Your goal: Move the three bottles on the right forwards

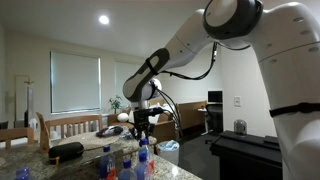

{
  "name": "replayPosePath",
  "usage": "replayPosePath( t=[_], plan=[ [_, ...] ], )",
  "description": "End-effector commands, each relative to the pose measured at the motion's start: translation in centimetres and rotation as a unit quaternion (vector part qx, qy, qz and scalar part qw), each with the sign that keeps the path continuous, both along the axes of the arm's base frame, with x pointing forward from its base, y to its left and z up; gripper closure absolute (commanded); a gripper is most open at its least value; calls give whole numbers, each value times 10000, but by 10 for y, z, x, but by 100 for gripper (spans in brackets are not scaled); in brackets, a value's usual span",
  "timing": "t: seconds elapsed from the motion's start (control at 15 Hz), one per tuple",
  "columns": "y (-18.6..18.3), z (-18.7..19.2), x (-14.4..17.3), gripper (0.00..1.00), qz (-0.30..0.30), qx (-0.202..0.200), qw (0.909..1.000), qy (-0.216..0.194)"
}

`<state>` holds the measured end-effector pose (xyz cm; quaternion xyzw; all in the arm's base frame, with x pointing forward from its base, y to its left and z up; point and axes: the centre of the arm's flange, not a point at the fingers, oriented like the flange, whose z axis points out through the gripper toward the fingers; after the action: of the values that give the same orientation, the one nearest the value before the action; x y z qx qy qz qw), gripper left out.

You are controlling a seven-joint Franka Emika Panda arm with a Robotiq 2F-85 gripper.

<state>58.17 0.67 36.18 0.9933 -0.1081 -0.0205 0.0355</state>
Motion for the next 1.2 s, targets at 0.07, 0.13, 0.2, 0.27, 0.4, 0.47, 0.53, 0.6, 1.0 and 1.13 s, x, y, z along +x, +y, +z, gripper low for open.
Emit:
replayPosePath(
  t=[0.07, 0.13, 0.2, 0.27, 0.4, 0.47, 0.53, 0.6, 1.0, 1.13],
  plan=[
    [3, -6, -47, 86, -1229, -30, 9924, 32],
    [2, -9, -51, 86, -1503, -52, 9886, 73],
    [3, -10, -55, 86, -1772, -80, 9841, 95],
    [5, -11, -59, 86, -1952, -124, 9806, 92],
    [9, -13, -62, 86, -2076, -173, 9780, 67],
    [10, -15, -63, 86, -2090, -189, 9777, 63],
    [11, -16, -64, 86, -2098, -199, 9775, 65],
    [11, -17, -65, 86, -2114, -236, 9771, 77],
    [-9, -11, -65, 86, -1842, -532, 9811, 266],
    [-12, -10, -62, 86, -1465, -468, 9878, 247]
  ],
)
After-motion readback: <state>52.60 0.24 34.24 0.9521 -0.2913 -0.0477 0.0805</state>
